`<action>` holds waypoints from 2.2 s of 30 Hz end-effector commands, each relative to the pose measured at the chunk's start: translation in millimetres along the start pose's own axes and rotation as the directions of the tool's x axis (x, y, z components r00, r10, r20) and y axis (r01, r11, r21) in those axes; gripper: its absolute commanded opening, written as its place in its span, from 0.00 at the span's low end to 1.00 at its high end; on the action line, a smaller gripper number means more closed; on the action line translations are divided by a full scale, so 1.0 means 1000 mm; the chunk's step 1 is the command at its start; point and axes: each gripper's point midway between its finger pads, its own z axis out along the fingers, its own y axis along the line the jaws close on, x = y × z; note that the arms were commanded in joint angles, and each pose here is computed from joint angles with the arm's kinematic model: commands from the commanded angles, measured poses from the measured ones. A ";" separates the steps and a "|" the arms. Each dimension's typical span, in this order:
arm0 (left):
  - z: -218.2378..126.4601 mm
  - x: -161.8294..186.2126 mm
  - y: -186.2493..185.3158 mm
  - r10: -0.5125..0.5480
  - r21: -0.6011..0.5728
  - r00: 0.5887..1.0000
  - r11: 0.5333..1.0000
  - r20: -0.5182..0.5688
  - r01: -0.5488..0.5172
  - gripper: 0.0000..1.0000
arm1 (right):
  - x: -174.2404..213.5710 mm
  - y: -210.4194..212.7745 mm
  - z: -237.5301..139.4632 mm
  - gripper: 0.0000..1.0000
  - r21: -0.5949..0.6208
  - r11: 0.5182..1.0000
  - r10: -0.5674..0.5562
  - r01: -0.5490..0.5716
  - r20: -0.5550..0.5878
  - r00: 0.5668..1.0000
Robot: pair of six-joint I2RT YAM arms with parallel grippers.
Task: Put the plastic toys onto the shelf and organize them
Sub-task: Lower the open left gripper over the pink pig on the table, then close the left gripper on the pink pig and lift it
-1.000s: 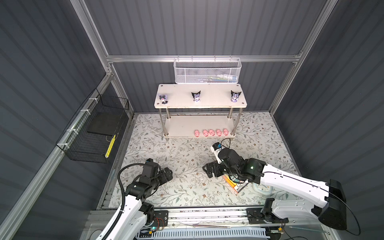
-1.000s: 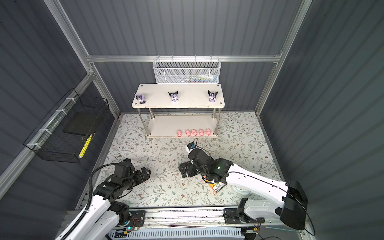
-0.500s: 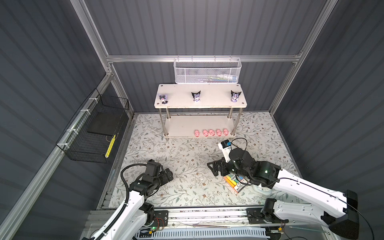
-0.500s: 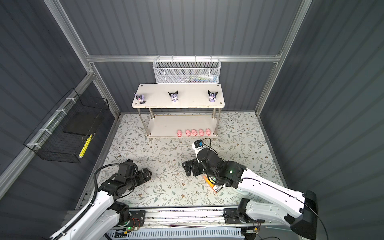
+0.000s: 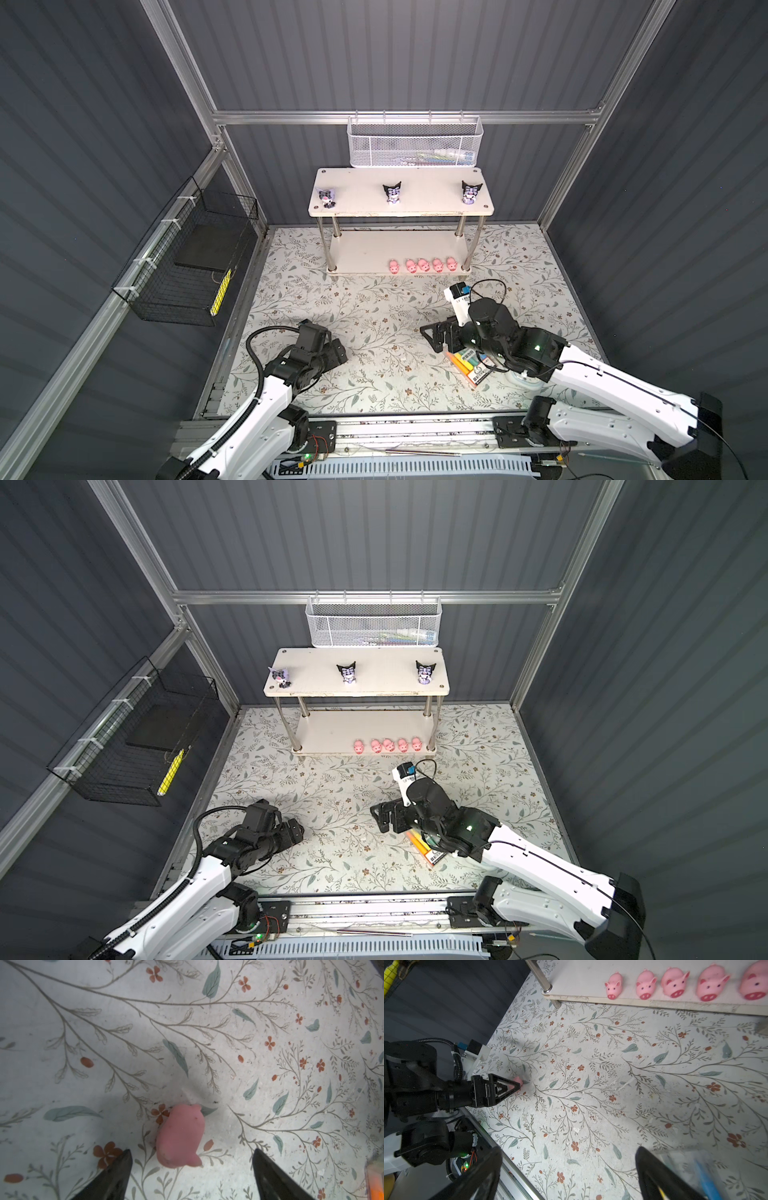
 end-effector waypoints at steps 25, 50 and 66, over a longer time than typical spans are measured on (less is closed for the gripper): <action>0.012 -0.003 -0.030 0.112 0.010 0.993 0.994 0.041 -0.112 0.76 | -0.009 -0.018 -0.008 0.99 -0.013 0.999 0.051 -0.051 0.003 0.999; 0.008 -0.006 -0.024 0.167 -0.212 0.961 0.970 0.221 -0.120 0.76 | 0.005 -0.029 -0.009 0.99 0.010 0.997 0.071 -0.071 0.000 0.997; 0.028 -0.001 -0.025 0.208 -0.267 0.952 0.953 0.226 -0.144 0.74 | 0.014 -0.036 -0.010 0.99 0.030 0.995 0.092 -0.091 -0.007 0.996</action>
